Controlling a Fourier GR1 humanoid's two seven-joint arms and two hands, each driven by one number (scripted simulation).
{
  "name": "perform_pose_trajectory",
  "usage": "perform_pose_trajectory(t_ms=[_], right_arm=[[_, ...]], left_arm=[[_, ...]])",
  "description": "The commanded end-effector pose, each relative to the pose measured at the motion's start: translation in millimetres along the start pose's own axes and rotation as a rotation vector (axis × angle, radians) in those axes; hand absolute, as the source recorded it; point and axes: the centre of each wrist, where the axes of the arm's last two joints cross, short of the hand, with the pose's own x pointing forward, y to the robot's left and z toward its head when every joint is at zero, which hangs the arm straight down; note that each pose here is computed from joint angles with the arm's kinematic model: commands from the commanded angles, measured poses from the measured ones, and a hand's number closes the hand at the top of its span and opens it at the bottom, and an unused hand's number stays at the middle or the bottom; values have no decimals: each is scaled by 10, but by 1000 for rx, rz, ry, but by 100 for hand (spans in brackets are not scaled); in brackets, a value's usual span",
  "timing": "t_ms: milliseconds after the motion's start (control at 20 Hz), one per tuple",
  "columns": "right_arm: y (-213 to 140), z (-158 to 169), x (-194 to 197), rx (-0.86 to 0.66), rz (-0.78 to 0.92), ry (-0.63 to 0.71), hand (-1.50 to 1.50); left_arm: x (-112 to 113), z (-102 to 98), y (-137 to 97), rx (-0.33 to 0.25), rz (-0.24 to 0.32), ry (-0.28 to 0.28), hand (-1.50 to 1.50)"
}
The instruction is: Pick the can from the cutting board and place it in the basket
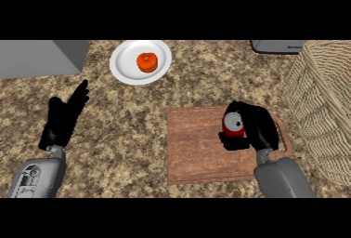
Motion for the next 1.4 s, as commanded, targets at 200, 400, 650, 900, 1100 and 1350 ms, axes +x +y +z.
perform_pose_trajectory(t_ms=[200, 400, 650, 900, 1100, 1350], right_arm=[[345, -55, 448, 247, 445, 69, 150], [305, 73, 783, 165, 444, 2, 150], [-335, 151, 940, 98, 75, 4, 150], [-832, 346, 1296, -62, -207, -57, 150], [-1359, 586, 1498, -187, -317, -63, 150], [-1974, 812, 1737, -282, -290, -44, 150]], left_arm=[[132, -99, -100, 0, -7, -6, 0], [200, -38, -131, 5, -1, 9, 0], [68, -37, 4, 12, 6, 13, 0], [-131, 22, 5, 7, 4, 17, 0], [46, -37, -43, 26, 0, 13, 0], [13, -33, 25, 7, 11, -6, 0]])
